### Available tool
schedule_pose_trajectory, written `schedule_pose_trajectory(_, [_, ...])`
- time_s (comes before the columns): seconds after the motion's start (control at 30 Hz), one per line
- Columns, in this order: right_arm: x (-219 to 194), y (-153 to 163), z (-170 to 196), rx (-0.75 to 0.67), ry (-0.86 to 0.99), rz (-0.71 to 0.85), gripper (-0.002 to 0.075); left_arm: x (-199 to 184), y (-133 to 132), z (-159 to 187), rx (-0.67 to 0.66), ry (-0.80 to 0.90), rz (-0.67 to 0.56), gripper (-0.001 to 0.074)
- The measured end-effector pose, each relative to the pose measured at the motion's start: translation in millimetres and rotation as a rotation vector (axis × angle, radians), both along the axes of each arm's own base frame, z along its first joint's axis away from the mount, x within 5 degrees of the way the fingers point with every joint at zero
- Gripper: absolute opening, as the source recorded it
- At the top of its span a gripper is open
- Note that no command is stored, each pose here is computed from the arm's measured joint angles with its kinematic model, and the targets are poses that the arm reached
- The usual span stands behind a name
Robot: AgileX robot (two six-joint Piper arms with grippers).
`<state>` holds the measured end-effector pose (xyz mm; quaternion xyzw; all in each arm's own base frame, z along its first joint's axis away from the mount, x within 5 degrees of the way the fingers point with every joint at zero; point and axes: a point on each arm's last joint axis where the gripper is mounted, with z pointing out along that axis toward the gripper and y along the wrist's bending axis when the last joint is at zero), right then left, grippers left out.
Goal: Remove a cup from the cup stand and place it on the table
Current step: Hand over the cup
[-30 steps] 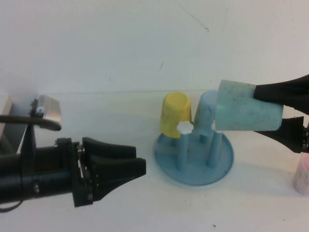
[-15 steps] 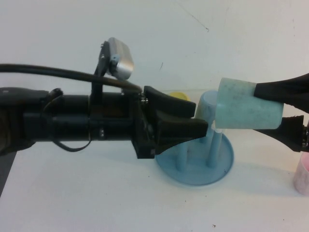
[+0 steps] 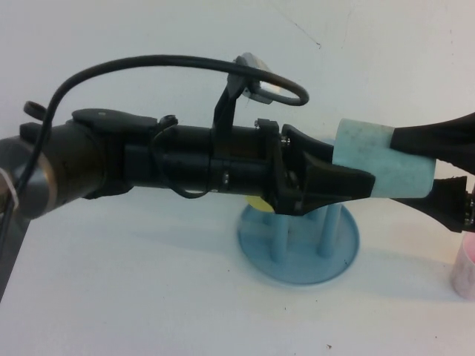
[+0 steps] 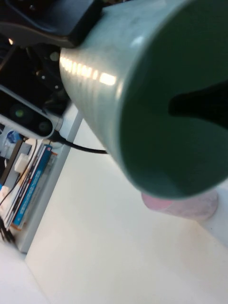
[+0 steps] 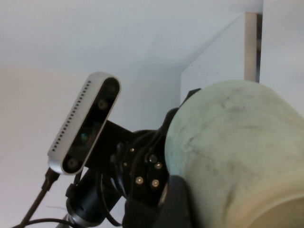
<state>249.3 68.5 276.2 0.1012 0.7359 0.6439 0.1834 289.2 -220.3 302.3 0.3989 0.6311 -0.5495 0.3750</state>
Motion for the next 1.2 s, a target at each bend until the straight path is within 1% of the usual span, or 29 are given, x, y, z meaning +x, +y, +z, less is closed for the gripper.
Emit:
schedule_pose_trajectory(0.13, [0, 0, 0, -0.004, -0.01, 0.001, 0.0582, 0, -13, 4, -0.017, -0.012, -0.048, 0.043])
schedule_pose_trajectory(0.23, [0, 0, 0, -0.013, -0.024, 0.004, 0.0582, -2, -19, 9, -0.027, -0.027, -0.068, 0.0391])
schedule_pose_trajectory(0.33, [-1, 0, 0, -0.012, -0.029, 0.013, 0.0582, -3, -23, 12, -0.027, -0.038, -0.074, 0.0309])
schedule_pose_trajectory(0.4, [-1, 0, 0, -0.014, -0.032, 0.017, 0.0582, -2, -24, 11, -0.022, -0.032, -0.073, 0.0238])
schedule_pose_trajectory(0.5, [-1, 0, 1, -0.019, -0.065, 0.018, 0.0585, -5, -24, 11, -0.032, -0.015, -0.097, 0.0107])
schedule_pose_trajectory(0.57, [-1, 0, 2, -0.027, -0.098, 0.026, 0.0585, -6, -24, 12, -0.04, -0.012, -0.112, 0.0062])
schedule_pose_trajectory(0.73, [-1, 0, 2, -0.037, -0.138, 0.034, 0.0586, -7, -24, 12, -0.044, -0.011, -0.122, 0.0038])
schedule_pose_trajectory(1.2, [-1, 0, 2, -0.039, -0.144, 0.035, 0.0586, -7, -24, 12, -0.042, -0.013, -0.125, 0.0031])
